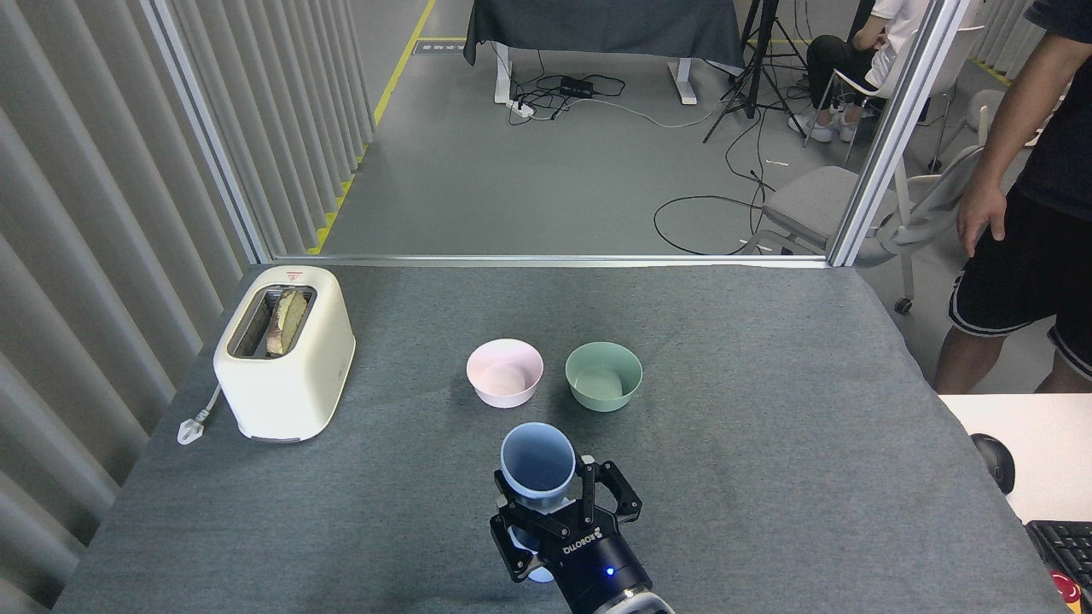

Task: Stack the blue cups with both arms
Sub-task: 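Lower the held cup into the first light-blue cup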

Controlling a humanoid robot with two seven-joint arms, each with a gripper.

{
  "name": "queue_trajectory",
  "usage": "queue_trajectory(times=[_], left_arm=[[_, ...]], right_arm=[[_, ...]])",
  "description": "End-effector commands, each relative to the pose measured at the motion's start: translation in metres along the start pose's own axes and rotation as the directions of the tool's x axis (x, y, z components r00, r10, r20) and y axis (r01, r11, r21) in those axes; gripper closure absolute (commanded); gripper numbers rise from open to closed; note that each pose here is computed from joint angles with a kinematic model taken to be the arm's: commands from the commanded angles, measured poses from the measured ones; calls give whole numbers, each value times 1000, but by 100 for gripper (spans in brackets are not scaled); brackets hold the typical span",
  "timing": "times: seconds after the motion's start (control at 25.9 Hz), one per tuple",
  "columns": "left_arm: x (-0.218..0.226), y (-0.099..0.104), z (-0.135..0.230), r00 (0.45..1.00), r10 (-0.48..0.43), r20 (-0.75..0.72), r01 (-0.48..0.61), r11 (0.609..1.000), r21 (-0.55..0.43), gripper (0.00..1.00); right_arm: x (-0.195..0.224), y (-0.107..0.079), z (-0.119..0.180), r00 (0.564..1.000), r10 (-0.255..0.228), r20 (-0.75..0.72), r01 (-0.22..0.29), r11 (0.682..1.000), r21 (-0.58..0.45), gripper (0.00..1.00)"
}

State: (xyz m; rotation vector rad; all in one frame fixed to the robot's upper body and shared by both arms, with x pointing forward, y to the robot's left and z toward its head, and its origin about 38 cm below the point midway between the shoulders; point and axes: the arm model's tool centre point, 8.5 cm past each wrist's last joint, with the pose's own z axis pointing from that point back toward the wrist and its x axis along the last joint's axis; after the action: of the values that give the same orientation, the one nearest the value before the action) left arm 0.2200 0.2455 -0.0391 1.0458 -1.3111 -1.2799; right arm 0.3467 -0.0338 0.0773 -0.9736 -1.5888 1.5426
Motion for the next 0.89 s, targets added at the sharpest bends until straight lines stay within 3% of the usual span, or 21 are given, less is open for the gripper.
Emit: queue_trajectory(times=[0.0, 0.66, 0.85], left_arm=[[0, -1, 0, 1000, 0, 0, 0, 1000, -3, 0], [-1, -1, 0, 1000, 0, -2, 0, 1000, -3, 0], [-1, -1, 0, 1000, 0, -2, 0, 1000, -3, 0]], right_arm=[[-1, 6, 1, 1000, -1, -1, 1, 1000, 17, 35], [3, 24, 16, 1000, -26, -11, 27, 998, 61, 33], [-1, 49, 20, 999, -35, -20, 37, 992, 118, 30]])
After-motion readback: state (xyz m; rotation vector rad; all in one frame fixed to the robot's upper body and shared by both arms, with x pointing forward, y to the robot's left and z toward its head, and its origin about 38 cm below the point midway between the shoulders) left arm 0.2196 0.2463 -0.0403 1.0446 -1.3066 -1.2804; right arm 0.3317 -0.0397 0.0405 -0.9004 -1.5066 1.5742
